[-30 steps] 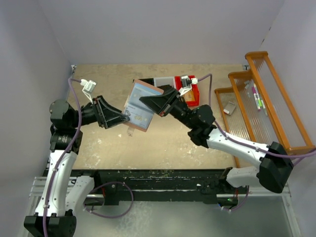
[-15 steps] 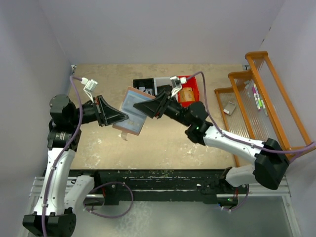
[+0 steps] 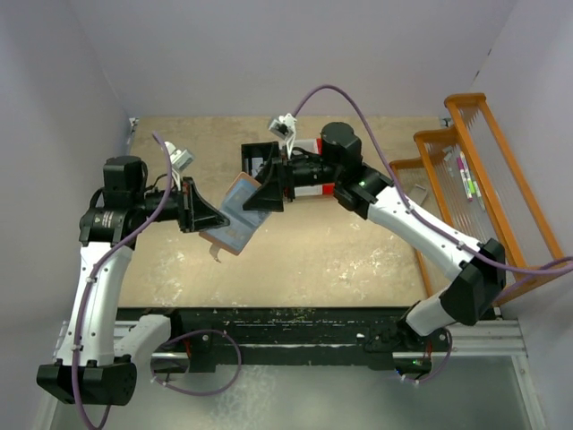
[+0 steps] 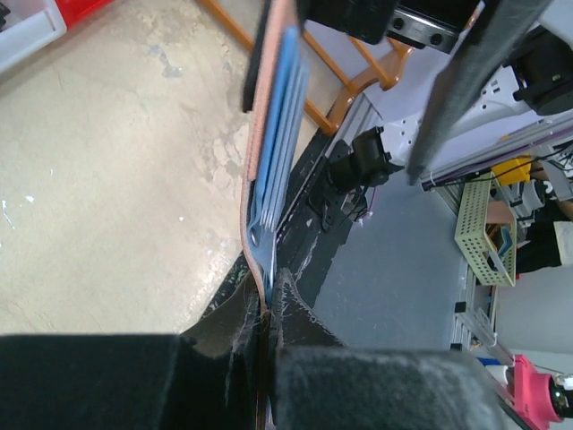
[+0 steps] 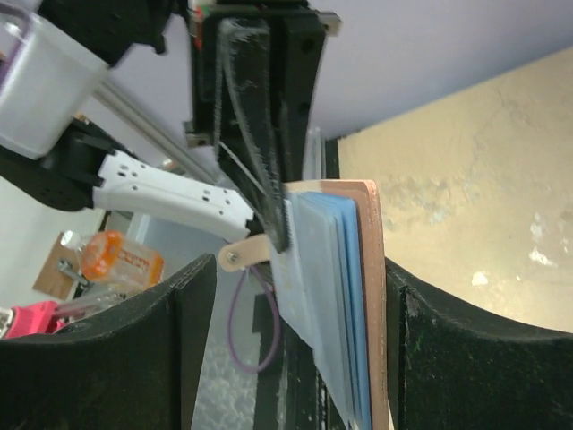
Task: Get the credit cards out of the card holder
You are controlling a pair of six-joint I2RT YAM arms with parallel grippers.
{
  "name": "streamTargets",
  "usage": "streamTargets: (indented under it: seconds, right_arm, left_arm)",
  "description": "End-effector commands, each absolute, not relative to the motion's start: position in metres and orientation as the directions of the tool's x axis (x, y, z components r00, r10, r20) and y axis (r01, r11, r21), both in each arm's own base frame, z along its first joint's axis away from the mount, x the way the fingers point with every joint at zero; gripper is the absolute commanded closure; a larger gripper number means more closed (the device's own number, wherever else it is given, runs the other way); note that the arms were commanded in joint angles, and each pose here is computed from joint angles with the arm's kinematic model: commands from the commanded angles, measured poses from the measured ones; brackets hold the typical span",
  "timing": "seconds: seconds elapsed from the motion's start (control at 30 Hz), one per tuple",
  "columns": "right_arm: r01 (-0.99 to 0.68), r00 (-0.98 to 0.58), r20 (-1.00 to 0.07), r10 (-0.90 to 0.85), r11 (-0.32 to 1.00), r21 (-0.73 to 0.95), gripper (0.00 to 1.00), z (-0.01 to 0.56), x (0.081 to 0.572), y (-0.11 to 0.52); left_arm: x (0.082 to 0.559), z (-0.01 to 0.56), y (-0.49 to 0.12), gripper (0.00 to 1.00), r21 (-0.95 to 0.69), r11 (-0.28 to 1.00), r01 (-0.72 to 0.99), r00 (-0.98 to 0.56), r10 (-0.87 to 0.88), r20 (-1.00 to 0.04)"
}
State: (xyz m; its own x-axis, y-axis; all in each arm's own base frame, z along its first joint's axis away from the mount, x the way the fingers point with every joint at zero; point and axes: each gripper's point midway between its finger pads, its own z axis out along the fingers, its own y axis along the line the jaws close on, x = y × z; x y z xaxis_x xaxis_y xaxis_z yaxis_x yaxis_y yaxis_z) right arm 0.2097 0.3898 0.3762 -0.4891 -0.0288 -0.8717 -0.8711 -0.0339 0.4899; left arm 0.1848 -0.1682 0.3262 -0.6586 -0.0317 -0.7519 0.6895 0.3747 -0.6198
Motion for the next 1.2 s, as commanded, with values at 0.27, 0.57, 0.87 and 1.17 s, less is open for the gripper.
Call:
streamTargets:
  seconds: [0.27, 0.57, 0.87, 1.17]
  right_arm:
    - [-0.891, -0.436, -0.884, -0.166, -0.056, 0.450, 0.61, 0.352, 0.204, 0.389]
    - [-0.871, -0.490, -0.872, 0.012, 0.025, 0.490, 1.00, 0.370, 0.211, 0.383]
    - [-0.860, -0.461, -0.796, 0.392, 0.023, 0.510, 1.00, 0.426, 0.207, 0.350]
    - [-0.835, -0.482, -0.723, 0.495, -0.009, 0.551, 1.00, 0.431, 0.204, 0.335]
  left_arm:
    - [0.174, 0.344, -0.167, 1.00, -0.519, 0.347, 0.782, -0.564, 0.036, -0.825]
    - [0.181, 0.349, -0.169, 0.51, -0.525, 0.333, 0.783, -0.556, -0.003, -0.831]
    - [0.172, 0.361, -0.173, 0.19, -0.526, 0.317, 0.789, -0.523, -0.103, -0.846]
    - [0.163, 0.363, -0.177, 0.26, -0.567, 0.264, 0.780, -0.548, -0.147, -0.823]
